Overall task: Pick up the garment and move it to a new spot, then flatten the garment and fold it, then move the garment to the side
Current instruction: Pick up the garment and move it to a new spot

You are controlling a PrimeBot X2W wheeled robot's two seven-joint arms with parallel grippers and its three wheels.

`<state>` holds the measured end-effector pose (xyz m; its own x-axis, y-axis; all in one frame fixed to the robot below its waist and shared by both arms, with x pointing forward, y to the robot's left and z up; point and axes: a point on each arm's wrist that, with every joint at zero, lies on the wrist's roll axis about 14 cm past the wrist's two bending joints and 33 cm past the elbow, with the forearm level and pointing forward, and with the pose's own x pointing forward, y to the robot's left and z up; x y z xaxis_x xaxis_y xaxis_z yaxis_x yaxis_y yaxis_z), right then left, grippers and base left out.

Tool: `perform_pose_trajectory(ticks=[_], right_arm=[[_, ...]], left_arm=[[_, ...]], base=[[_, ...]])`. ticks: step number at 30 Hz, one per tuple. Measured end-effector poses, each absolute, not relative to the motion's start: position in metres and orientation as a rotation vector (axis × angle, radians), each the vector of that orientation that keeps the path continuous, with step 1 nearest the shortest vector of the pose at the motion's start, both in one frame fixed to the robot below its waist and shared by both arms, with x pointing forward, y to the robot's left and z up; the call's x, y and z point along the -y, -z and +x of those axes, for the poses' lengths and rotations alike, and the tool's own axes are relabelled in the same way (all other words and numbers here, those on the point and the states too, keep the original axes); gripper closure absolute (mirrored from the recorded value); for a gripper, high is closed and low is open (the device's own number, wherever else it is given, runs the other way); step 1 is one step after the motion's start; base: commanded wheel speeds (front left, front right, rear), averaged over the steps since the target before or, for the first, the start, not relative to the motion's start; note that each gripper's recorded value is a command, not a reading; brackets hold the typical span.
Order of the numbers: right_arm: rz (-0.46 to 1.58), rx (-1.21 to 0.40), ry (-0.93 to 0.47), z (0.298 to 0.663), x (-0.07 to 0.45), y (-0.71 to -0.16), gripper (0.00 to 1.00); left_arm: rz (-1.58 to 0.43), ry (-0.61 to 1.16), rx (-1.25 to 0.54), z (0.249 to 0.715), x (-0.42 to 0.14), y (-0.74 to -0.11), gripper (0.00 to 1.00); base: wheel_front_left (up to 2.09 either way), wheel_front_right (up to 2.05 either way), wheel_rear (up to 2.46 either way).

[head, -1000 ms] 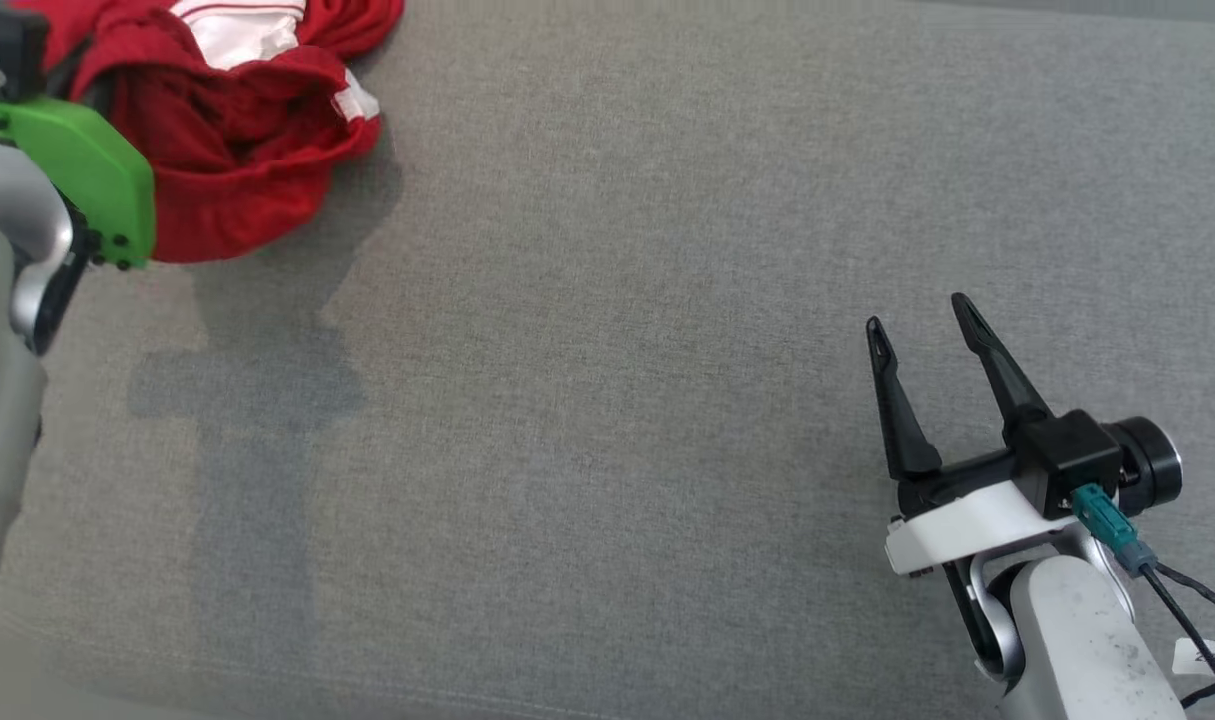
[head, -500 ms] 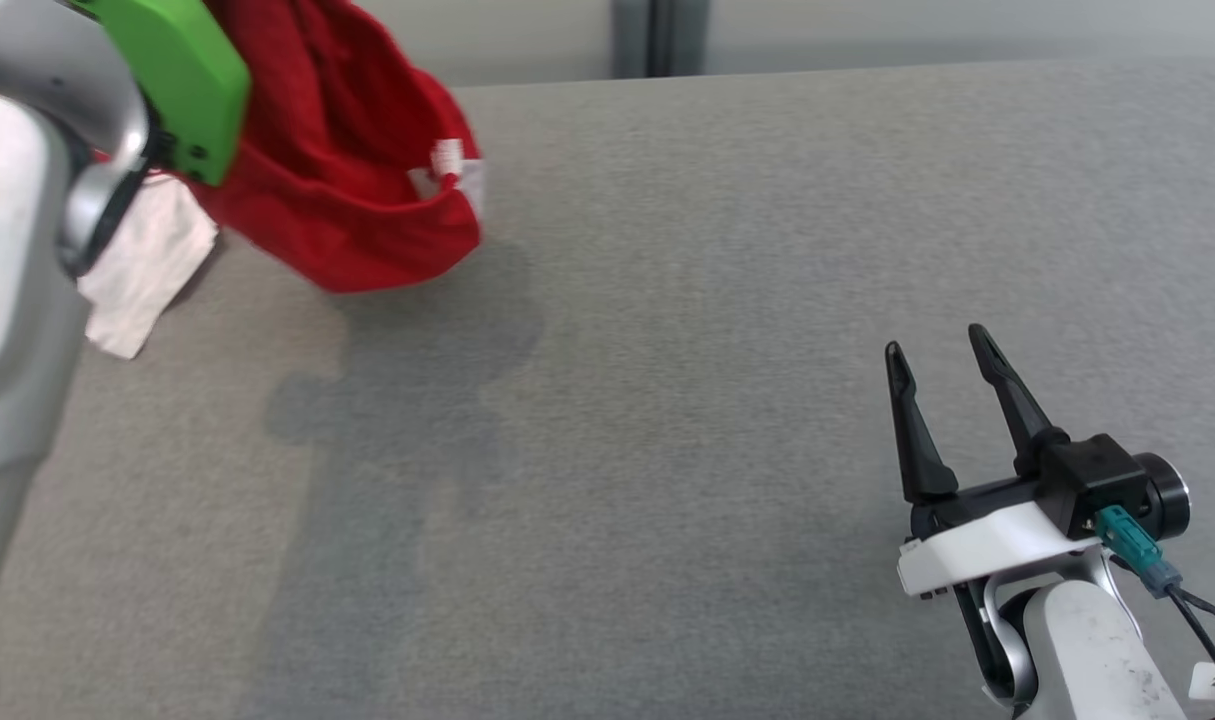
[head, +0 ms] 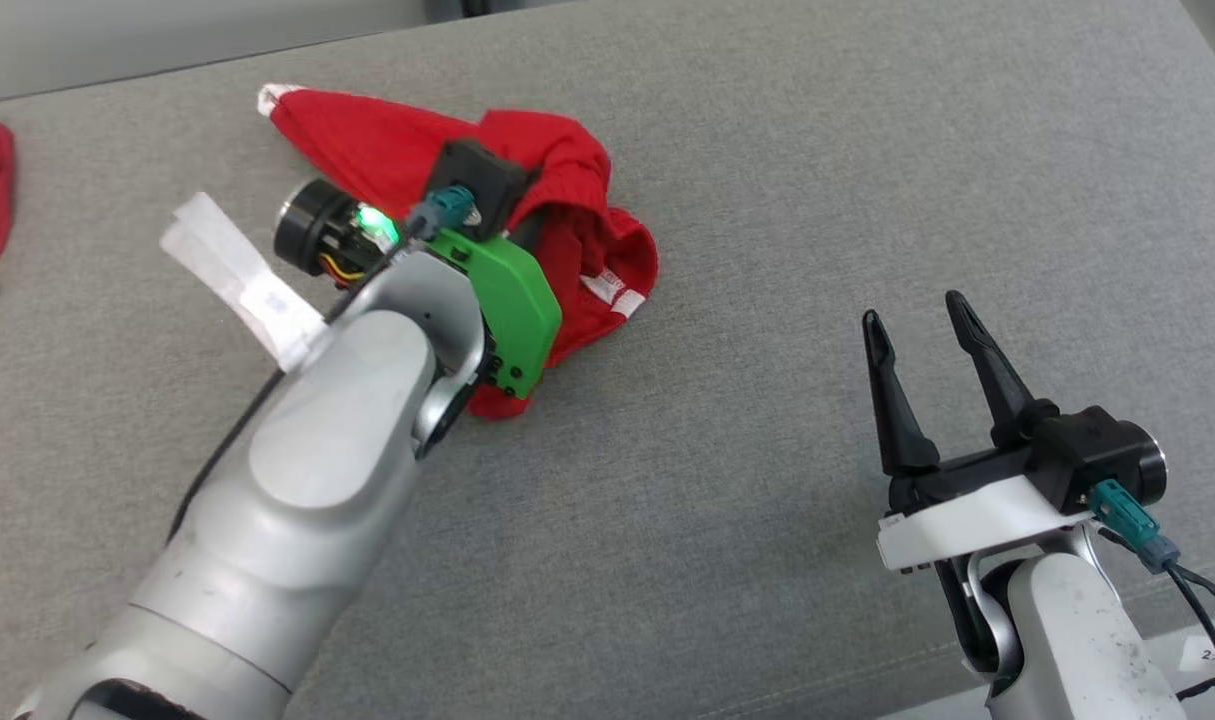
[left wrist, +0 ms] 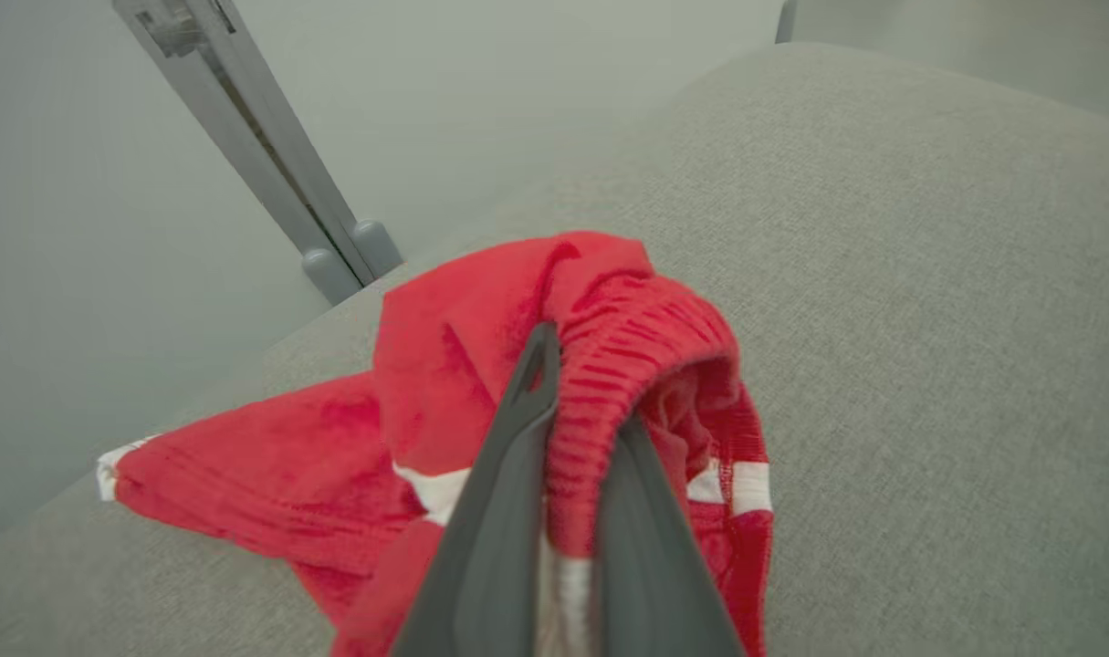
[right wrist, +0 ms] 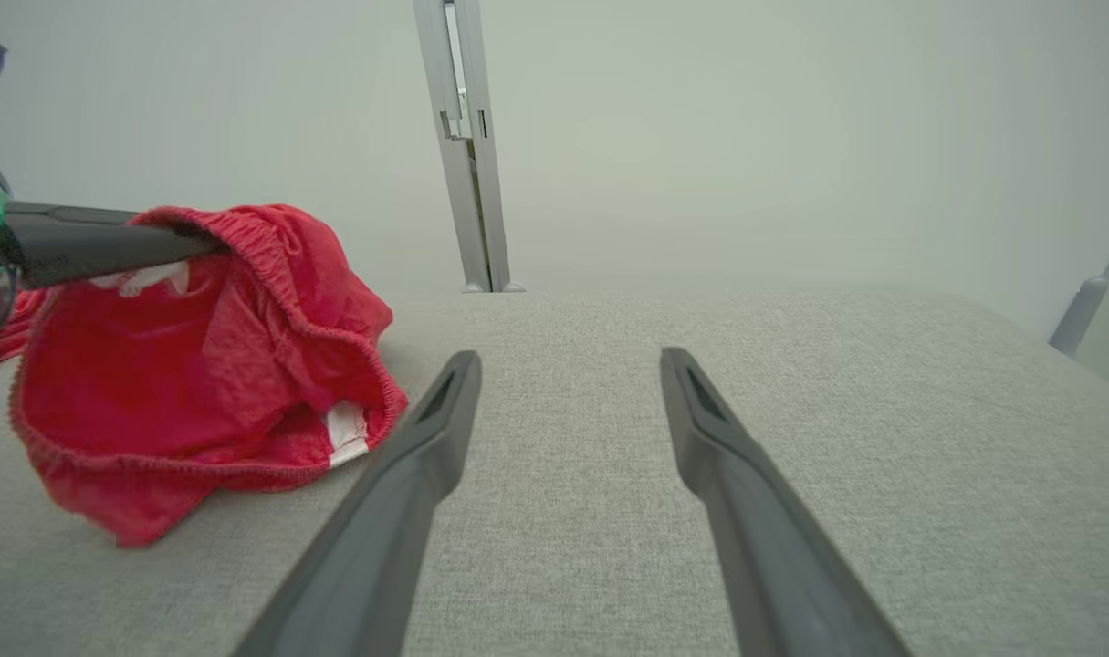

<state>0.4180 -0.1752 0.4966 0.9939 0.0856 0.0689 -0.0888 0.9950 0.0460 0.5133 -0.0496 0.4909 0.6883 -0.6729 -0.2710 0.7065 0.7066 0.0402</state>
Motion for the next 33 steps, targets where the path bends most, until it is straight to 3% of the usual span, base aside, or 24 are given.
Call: perform_pose_trajectory(ticks=[4, 5, 7, 8, 22, 28, 33], right_arm=[[0.047, 0.026, -0.045, 0.414, 0.189, -0.483, 0.00], [0.046, 0.020, -0.038, 0.414, 0.192, -0.481, 0.00], [0.042, 0.005, -0.023, 0.412, 0.197, -0.476, 0.00], [0.041, 0.000, -0.017, 0.411, 0.199, -0.475, 0.00], [0.035, 0.031, -0.035, 0.411, 0.193, -0.486, 0.00], [0.022, 0.052, -0.044, 0.408, 0.190, -0.494, 0.00], [0.026, 0.071, -0.053, 0.405, 0.186, -0.501, 0.00]], left_arm=[[0.135, 0.866, -0.299, 0.495, 0.083, -0.452, 1.00], [0.138, 0.880, -0.304, 0.492, 0.088, -0.446, 0.80], [0.149, 0.914, -0.320, 0.485, 0.097, -0.432, 0.06], [0.153, 0.924, -0.323, 0.482, 0.100, -0.428, 0.00], [0.110, 0.967, -0.142, 0.467, 0.116, -0.481, 0.00], [0.052, 0.890, -0.057, 0.468, 0.100, -0.515, 0.00], [0.028, 0.721, -0.042, 0.473, 0.051, -0.510, 0.00]], base=[[0.00, 0.00, 0.00], [0.00, 0.00, 0.00], [0.00, 0.00, 0.00], [0.00, 0.00, 0.00], [0.00, 0.00, 0.00], [0.00, 0.00, 0.00], [0.00, 0.00, 0.00]])
